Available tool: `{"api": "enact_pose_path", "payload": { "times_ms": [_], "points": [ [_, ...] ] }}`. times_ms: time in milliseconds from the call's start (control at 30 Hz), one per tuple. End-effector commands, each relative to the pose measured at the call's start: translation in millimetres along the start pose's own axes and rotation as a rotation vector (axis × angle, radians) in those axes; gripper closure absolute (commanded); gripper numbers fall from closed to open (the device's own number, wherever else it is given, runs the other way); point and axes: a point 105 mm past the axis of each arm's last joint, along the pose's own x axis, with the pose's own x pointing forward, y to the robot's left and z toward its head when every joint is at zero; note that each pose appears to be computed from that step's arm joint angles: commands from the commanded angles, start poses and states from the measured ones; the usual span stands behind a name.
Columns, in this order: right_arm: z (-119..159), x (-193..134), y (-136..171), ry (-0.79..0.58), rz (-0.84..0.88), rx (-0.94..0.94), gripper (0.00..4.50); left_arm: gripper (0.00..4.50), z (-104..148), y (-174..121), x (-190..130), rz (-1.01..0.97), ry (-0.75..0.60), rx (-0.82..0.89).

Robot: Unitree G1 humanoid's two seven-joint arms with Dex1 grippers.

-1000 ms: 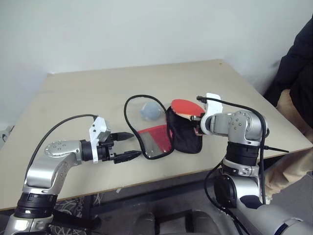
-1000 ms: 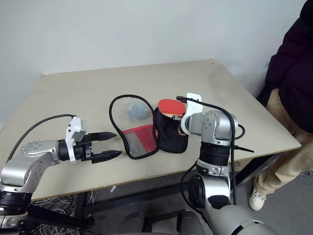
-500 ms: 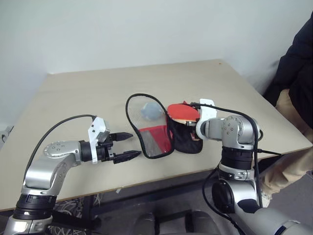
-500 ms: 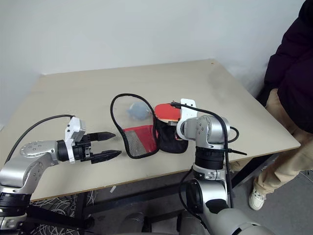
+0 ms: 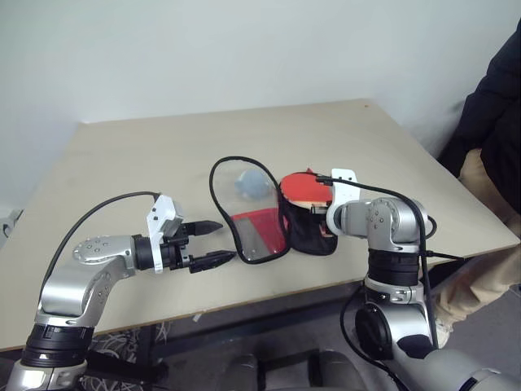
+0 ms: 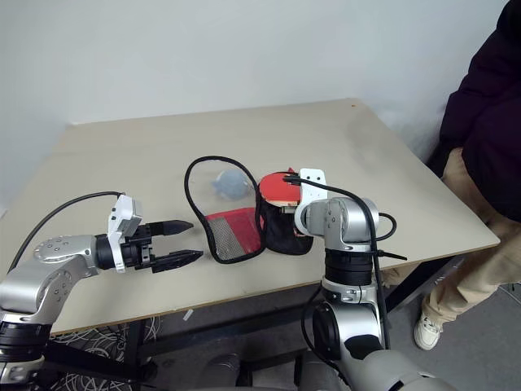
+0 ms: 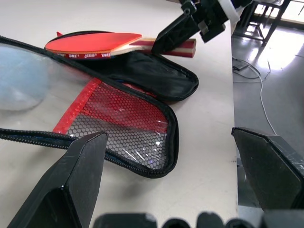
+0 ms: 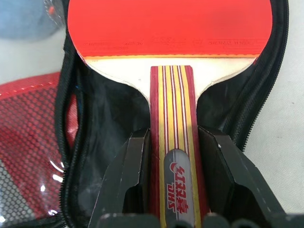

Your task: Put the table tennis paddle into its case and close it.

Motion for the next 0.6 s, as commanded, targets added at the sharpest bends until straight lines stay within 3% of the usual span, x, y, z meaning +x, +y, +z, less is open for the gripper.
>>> {"api": "enact_pose_path", "payload": {
  "times_ms": [33,600],
  "points": [
    [11,-1,-7,-0.059,-0.059,0.004,3.28,0.0,16,1,-4,0.013,-0.03,0.051],
    [0,7,12,-0.009,0.019,0.014,3.28,0.0,15,1,-1,0.017,-0.042,0.044]
  ]
}}
